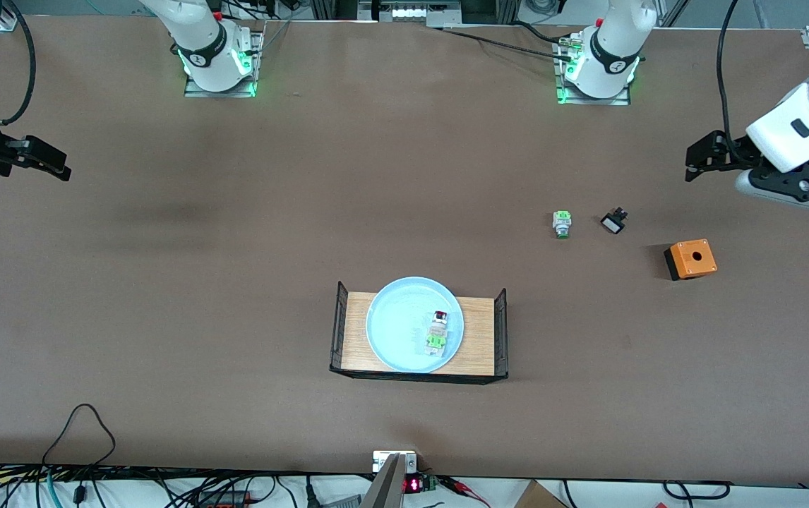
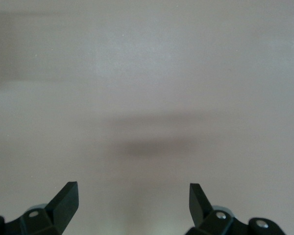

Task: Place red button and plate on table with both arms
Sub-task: 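Move the left gripper over the green button on the blue plate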

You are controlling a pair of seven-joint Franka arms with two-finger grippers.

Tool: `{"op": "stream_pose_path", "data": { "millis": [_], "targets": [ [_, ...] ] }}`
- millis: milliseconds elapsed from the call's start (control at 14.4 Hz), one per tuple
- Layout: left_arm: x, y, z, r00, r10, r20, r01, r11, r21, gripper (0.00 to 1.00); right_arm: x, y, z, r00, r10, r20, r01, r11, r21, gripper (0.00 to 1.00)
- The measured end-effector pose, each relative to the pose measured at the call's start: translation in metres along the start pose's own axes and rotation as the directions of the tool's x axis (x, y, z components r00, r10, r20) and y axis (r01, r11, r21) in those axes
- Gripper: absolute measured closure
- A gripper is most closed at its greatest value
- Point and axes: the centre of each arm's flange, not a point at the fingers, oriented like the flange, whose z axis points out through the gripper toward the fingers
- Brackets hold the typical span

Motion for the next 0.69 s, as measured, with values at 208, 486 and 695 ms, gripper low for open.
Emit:
{"op": "stream_pose_path", "data": {
  "millis": [208,486,695],
  "targets": [
    [0.007,0.032,-0.002,0.998,0.055,-0.006,-0.055,0.998,-0.008,0.00,0.000,0.000,0.000,1.000,0.000,0.000,0.000,1.000,0.000,0.00],
    [0.044,0.091,-0.005,0.997,0.072,-0.033,-0.072,0.997,-0.006,0.00,0.000,0.000,0.000,1.000,0.000,0.000,0.000,1.000,0.000,0.00],
    [0.071,0.130,0.018,0.998,-0.062,-0.019,0.062,0.998,-0.015,0.00,0.000,0.000,0.000,1.000,0.000,0.000,0.000,1.000,0.000,0.00]
  ]
}}
